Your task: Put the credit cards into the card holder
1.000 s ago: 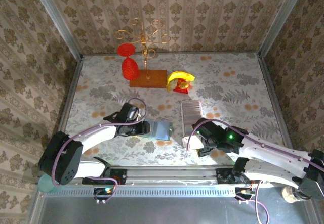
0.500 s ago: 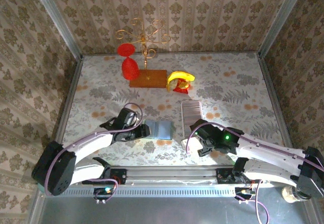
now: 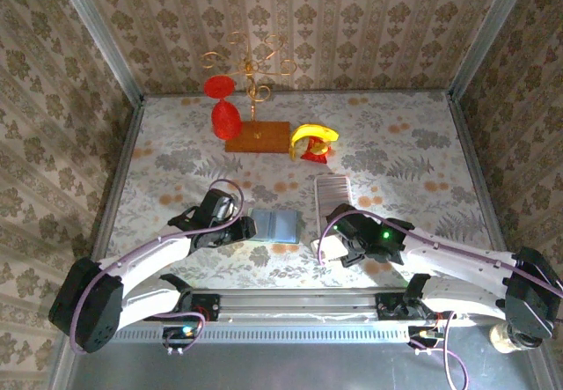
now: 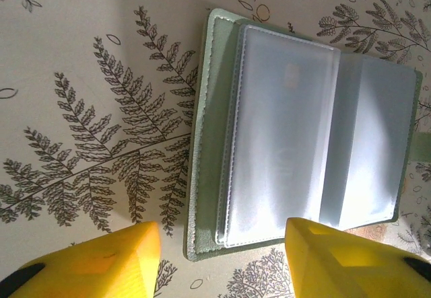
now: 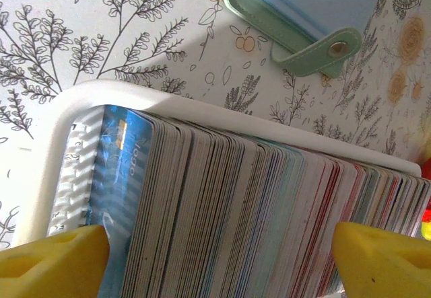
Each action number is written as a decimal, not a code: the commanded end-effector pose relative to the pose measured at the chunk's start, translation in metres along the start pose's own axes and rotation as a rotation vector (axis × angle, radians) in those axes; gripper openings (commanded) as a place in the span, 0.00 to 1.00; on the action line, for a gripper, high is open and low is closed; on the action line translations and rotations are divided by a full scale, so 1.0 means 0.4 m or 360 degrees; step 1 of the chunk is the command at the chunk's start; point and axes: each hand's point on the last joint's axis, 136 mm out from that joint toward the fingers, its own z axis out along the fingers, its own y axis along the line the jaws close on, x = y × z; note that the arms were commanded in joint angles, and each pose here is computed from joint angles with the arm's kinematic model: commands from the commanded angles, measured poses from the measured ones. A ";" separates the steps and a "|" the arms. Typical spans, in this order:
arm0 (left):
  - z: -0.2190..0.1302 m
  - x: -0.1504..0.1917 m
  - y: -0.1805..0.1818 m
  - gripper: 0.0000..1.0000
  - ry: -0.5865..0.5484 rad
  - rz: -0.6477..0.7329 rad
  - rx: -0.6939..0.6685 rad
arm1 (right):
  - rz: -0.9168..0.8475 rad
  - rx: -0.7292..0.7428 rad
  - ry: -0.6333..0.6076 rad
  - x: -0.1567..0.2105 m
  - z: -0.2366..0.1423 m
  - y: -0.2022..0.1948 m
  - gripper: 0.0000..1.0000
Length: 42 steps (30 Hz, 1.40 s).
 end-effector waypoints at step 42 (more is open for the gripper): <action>-0.004 -0.023 0.018 0.34 -0.0128 -0.0059 -0.0031 | -0.0138 -0.0066 0.0000 0.024 0.000 0.048 0.34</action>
